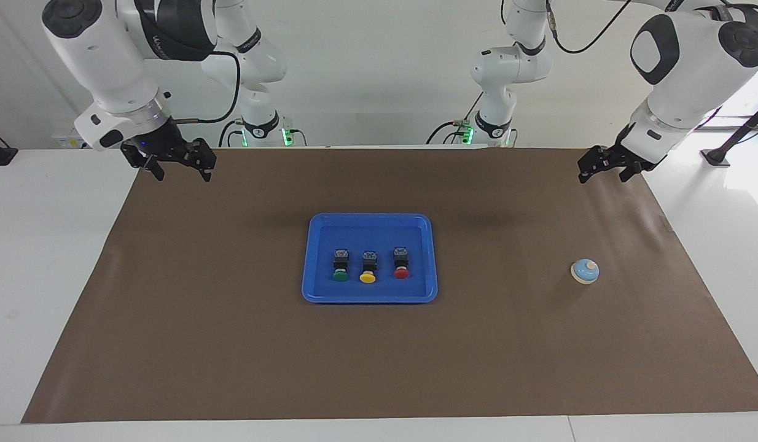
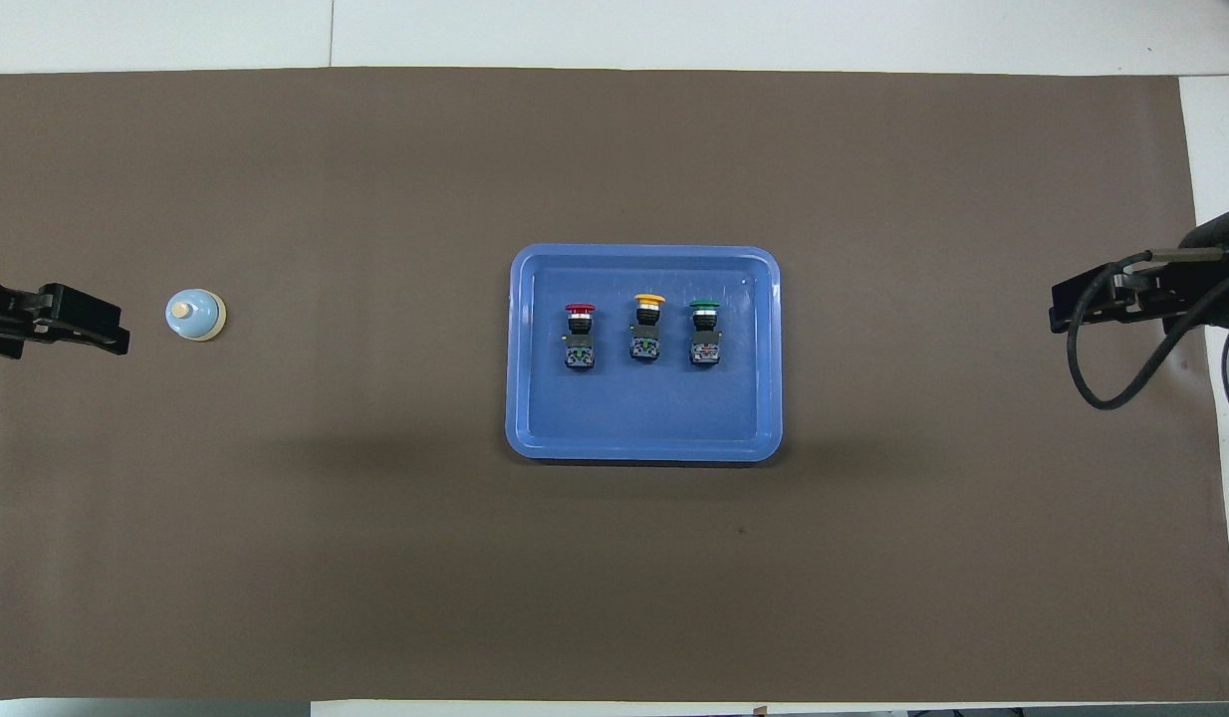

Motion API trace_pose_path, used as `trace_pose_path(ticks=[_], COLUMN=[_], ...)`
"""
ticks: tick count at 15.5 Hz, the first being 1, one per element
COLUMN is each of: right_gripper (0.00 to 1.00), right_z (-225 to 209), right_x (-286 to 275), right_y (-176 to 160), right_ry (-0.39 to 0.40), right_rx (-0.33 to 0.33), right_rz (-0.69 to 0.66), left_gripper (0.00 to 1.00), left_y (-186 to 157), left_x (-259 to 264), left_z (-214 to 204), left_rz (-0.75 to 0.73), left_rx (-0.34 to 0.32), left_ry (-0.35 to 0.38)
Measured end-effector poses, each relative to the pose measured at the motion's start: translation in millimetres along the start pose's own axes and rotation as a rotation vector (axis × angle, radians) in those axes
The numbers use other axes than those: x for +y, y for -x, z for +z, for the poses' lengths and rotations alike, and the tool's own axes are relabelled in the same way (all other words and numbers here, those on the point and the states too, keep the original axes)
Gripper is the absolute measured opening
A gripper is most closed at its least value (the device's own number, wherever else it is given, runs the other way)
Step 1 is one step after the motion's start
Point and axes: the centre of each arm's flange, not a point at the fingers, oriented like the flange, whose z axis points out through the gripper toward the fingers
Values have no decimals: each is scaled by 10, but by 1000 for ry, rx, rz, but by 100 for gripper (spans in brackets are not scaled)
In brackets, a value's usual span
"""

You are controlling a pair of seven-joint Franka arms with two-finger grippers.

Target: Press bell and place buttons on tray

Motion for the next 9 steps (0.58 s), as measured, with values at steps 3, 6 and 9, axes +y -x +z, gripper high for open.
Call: trace_pose_path(ticks=[3,6,9], right_gripper=[100,100,100], right_z=[0,0,0], right_x=[0,0,0], right_y=[0,0,0], right_ry=[0,0,0], right_rx=[0,0,0], right_rz=[0,0,0], left_gripper=[100,100,100], left_y=[-3,-5,-7], left_x=[12,38,80], left_z=[-7,-8,-13], left_rz=[2,7,15], left_rx=[3,4,5], left_ry=[0,-1,-2])
